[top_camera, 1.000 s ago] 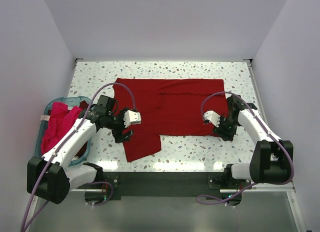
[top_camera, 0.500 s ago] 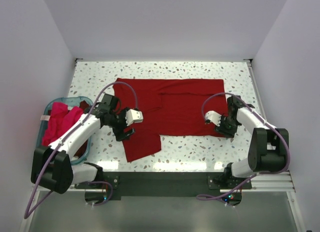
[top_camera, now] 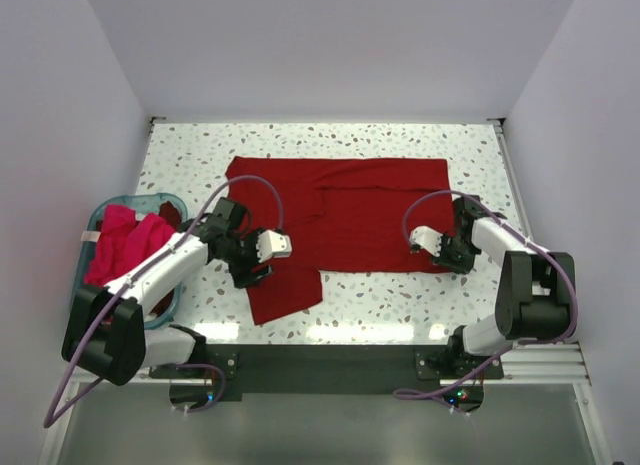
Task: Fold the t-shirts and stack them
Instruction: Fold the tshirt
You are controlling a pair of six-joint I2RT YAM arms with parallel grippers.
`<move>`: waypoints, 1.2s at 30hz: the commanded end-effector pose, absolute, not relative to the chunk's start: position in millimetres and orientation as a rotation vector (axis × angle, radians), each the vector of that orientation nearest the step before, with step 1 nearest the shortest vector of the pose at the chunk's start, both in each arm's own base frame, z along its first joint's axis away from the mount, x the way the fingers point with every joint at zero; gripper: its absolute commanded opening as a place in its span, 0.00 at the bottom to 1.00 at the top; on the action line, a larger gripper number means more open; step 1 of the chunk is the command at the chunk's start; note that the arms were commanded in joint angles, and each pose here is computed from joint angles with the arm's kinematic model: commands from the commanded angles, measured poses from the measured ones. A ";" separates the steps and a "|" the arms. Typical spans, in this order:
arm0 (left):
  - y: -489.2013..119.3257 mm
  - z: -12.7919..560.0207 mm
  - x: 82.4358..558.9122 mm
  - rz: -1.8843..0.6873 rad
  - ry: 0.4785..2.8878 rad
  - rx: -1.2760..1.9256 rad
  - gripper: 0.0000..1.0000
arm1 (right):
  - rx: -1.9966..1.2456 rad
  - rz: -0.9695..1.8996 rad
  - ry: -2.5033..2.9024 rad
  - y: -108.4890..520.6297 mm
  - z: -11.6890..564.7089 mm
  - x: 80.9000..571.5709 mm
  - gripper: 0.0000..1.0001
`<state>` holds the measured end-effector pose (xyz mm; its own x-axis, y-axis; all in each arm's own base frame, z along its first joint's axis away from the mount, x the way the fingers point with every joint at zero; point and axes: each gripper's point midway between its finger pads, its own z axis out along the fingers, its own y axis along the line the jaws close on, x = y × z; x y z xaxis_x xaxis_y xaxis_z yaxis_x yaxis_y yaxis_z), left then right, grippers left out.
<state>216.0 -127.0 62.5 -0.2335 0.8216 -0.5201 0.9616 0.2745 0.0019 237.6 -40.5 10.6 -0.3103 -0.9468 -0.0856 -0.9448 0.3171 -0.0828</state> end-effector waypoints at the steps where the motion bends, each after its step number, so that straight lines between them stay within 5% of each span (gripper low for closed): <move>1: -130.5 54.3 213.2 -0.381 2.093 1.646 0.71 | -1.788 -0.003 2.442 -39.9 -3.0 239.0 0.19; 6: -135.3 37.1 199.2 -0.342 2.070 1.708 0.67 | -1.781 -0.002 2.439 -39.1 1.2 239.7 0.00; 15: -137.4 10.4 192.8 -0.293 2.076 1.761 0.65 | -1.754 0.020 2.443 -35.8 7.5 243.4 0.00; 19: -129.0 -4.0 177.5 -0.300 2.099 1.844 0.47 | -1.742 0.032 2.440 -33.7 12.0 245.7 0.00; 26: -130.8 25.4 160.6 -0.392 2.092 1.902 0.00 | -1.767 0.064 2.414 -30.0 25.9 236.7 0.00; 36: -130.1 98.8 158.4 -0.476 2.054 1.865 0.00 | -1.769 0.163 2.406 -28.3 67.3 223.0 0.00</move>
